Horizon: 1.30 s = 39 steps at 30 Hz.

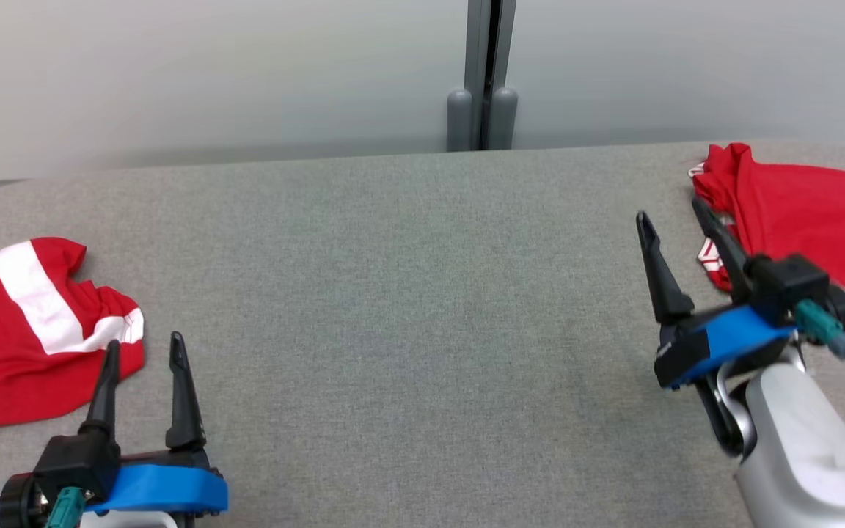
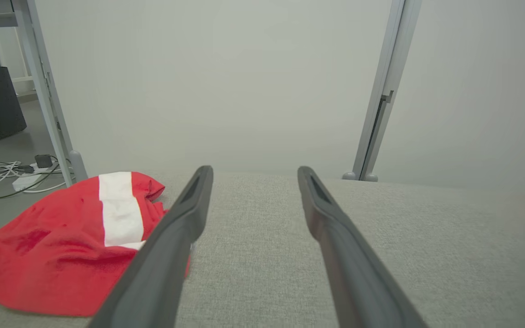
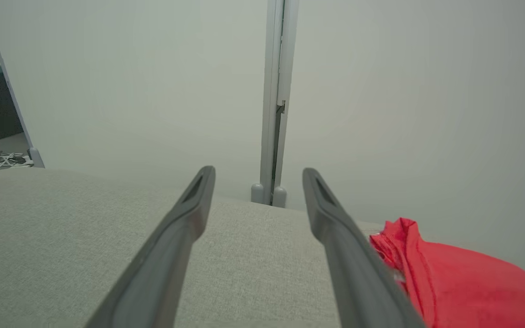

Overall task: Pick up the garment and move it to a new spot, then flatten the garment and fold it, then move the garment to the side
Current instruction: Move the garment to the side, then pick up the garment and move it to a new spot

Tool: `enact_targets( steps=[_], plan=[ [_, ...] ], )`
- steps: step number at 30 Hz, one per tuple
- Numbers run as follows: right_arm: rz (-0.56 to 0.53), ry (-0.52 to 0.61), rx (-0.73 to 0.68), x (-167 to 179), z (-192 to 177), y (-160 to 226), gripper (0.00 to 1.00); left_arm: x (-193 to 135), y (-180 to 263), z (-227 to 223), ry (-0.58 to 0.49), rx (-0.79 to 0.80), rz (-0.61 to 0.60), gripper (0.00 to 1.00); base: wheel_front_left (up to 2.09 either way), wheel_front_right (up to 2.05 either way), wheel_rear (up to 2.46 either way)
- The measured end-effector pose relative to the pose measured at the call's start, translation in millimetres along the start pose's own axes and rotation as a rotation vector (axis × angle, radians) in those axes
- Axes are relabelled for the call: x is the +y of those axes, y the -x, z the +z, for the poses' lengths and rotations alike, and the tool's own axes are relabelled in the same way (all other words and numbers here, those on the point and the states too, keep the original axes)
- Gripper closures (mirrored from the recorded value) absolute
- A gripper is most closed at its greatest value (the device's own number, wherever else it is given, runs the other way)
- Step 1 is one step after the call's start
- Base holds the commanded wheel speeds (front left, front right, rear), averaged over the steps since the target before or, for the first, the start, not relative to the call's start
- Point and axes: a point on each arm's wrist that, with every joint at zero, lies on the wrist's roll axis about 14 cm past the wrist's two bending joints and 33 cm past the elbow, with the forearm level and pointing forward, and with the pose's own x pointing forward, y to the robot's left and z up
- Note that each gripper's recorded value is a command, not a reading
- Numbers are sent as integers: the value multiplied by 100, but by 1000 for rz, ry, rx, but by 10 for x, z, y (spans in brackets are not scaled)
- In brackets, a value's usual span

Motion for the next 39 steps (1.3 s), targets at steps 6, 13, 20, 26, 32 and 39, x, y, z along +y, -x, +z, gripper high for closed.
enact_targets(
  steps=[6,13,20,26,32,39],
  plan=[
    [-36,-48,15,13,-80,291,0,-36,111,-12,2,7,-11,0,0,0,0],
    [-110,-93,31,-62,-106,635,0,-123,195,-22,2,12,-36,0,0,0,0],
    [-158,-122,66,-76,-165,937,0,-161,243,-16,6,12,-48,0,0,0,0],
    [-158,-135,79,-30,-184,1011,0,-167,248,-11,8,11,-51,0,0,0,0],
    [-151,-147,92,8,-221,1026,0,-132,262,-15,10,13,-40,0,0,0,0],
    [-150,-156,94,17,-233,1028,0,-120,266,-22,5,16,-39,0,0,0,0]
  ],
)
